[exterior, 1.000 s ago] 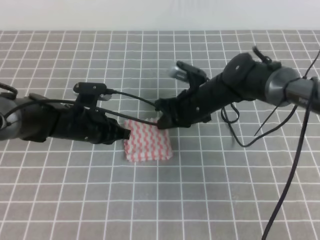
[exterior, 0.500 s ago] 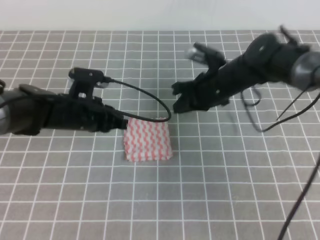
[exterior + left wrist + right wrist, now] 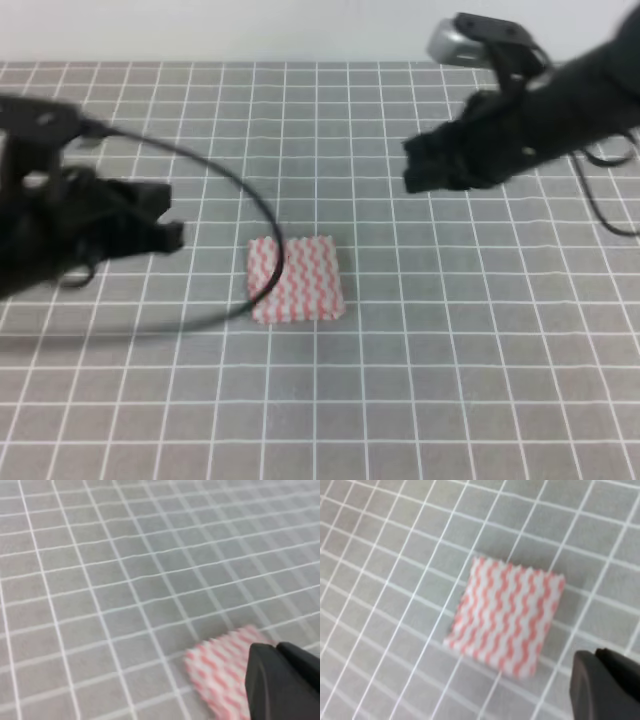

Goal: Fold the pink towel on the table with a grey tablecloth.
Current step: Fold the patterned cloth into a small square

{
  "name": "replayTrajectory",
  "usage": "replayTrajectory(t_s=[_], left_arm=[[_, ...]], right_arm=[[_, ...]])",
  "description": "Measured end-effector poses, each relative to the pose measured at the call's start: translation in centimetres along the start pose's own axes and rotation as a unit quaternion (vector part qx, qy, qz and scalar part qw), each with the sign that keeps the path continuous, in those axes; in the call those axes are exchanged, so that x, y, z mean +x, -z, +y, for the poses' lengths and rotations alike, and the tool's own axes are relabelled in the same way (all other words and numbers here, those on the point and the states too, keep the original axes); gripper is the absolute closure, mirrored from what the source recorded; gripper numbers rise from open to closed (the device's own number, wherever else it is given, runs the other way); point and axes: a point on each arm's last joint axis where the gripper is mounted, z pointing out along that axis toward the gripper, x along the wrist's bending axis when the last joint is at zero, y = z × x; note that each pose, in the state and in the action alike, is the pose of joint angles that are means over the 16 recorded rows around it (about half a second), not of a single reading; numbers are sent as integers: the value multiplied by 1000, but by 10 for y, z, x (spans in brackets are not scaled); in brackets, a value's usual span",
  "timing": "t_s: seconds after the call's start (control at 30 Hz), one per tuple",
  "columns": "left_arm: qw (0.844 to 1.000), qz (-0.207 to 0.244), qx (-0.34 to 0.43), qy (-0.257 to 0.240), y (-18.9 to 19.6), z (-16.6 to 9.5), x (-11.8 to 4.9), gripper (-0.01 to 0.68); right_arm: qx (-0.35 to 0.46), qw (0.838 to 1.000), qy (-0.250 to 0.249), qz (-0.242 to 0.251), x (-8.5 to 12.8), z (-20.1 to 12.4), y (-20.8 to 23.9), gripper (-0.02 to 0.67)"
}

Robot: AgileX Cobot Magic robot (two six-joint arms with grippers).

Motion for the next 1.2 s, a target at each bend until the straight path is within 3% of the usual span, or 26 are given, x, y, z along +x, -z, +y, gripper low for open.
replayTrajectory(t_s=[0.33,0.63,0.9,1.2], left_arm=[[994,41,-99,9,97,-42,-11,674],[976,60,-208,3,155,-91,-17,674],[957,56,-284,-10,176,-129,-19,674],[956,63,-286,-21,169,-159,-15,674]], right_arm=[[-64,998,3,-18,18,-69,70,664],[-146,989,7,-37,18,-146,110,664],[-251,966,22,-52,13,-204,133,664],[-346,935,37,-68,5,-237,144,664]])
